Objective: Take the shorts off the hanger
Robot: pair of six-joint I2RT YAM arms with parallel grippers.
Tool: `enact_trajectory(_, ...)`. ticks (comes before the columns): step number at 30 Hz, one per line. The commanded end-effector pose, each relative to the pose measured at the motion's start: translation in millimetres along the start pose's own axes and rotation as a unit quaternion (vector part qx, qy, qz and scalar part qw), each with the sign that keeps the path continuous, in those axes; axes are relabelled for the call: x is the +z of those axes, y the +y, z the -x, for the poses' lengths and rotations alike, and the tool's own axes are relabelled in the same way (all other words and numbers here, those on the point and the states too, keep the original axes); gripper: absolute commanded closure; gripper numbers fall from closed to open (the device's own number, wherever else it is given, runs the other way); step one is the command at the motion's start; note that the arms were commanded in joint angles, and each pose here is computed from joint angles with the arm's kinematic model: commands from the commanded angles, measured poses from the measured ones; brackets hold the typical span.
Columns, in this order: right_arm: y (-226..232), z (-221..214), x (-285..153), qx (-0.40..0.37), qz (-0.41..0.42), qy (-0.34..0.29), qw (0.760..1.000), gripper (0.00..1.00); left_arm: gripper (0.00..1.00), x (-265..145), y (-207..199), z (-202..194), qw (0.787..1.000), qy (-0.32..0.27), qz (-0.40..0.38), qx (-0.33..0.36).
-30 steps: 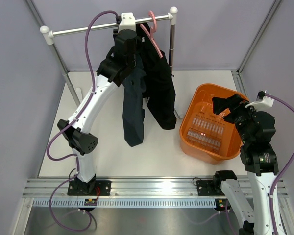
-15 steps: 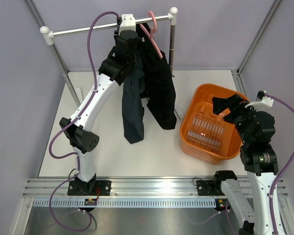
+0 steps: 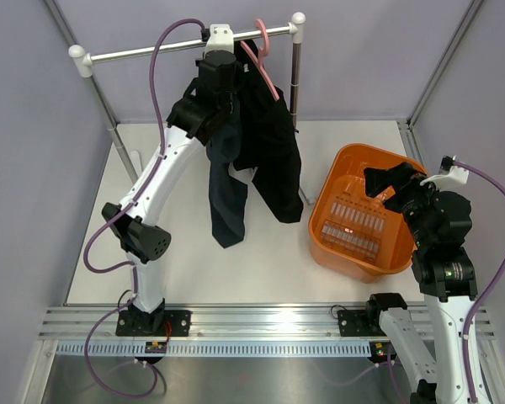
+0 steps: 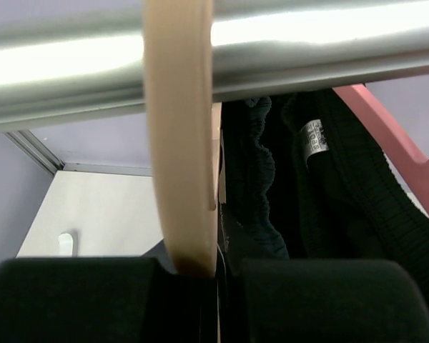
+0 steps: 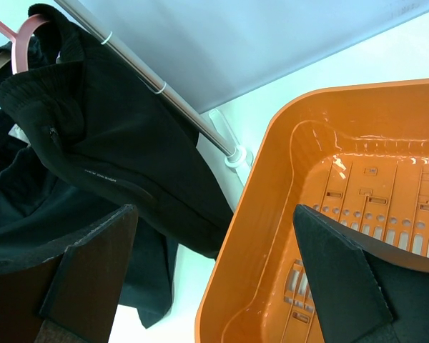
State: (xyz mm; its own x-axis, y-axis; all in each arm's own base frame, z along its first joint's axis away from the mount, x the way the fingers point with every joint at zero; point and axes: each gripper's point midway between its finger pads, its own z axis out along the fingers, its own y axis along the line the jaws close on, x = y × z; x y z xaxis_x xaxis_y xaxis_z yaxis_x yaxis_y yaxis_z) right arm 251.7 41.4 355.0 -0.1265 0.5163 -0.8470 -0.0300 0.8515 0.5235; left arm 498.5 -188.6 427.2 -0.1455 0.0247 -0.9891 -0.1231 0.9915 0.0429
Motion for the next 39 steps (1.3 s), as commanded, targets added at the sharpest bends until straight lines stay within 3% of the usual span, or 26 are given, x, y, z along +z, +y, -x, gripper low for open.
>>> enact_trajectory(1, 3, 5, 3, -0.010, 0.009, -0.010, 1.000, 0.00, 1.00, -19, 15, 49, 0.998, -0.050, -0.009, -0.028)
enact_trajectory(7, 5, 7, 4, -0.011, 0.014, -0.012, 1.000, 0.00, 1.00, -51, 33, 95, 0.993, -0.099, -0.024, -0.051)
enact_trajectory(16, 7, 11, 6, -0.015, 0.015, -0.015, 1.000, 0.00, 1.00, -63, 41, 94, 0.995, -0.088, -0.032, -0.041)
enact_trajectory(27, 14, 9, 8, -0.026, 0.033, -0.002, 0.999, 0.00, 1.00, -91, 38, 46, 0.995, -0.001, -0.084, -0.046)
enact_trajectory(33, 37, 0, 11, -0.032, 0.095, 0.036, 0.994, 0.04, 1.00, -136, 39, 25, 0.992, 0.024, -0.123, -0.030)
enact_trajectory(39, 69, -5, 10, -0.032, 0.149, 0.071, 0.986, 0.10, 1.00, -183, 33, -16, 0.979, 0.084, -0.186, -0.016)
